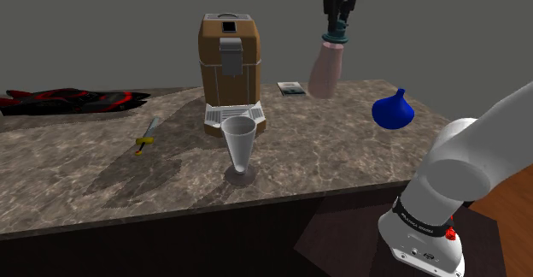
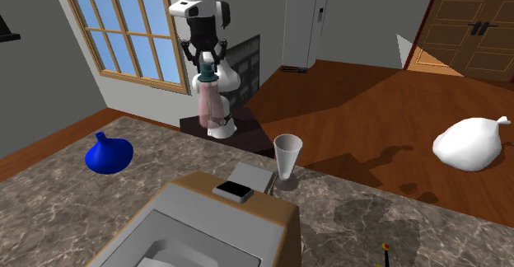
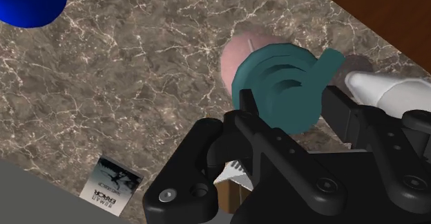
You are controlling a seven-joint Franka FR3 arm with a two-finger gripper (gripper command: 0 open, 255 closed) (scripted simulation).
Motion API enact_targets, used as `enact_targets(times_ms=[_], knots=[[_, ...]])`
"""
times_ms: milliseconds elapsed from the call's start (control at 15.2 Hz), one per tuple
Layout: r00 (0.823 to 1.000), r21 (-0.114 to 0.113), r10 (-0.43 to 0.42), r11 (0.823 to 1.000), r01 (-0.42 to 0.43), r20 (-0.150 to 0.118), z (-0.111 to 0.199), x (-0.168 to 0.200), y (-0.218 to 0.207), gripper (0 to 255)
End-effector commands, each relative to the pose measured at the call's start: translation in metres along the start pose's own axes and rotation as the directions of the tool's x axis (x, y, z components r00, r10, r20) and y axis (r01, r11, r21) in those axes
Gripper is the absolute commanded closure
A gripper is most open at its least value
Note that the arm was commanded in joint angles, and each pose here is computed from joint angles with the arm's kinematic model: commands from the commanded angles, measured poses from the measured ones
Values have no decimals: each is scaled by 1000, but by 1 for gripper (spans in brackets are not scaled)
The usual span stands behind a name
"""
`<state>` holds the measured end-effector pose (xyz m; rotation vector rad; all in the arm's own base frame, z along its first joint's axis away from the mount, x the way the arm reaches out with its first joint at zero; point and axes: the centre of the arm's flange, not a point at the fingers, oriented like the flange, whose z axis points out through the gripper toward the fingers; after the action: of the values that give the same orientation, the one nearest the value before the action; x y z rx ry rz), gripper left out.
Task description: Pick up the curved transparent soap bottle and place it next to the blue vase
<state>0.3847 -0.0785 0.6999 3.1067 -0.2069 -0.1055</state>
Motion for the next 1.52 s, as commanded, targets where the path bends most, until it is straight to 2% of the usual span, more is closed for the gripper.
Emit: enact_targets(times_ms=[0,1452], knots=[[1000,0,-1,1000,1,0,0,-18,18,255],[1000,0,-1,1000,1,0,5,-225,222,255]])
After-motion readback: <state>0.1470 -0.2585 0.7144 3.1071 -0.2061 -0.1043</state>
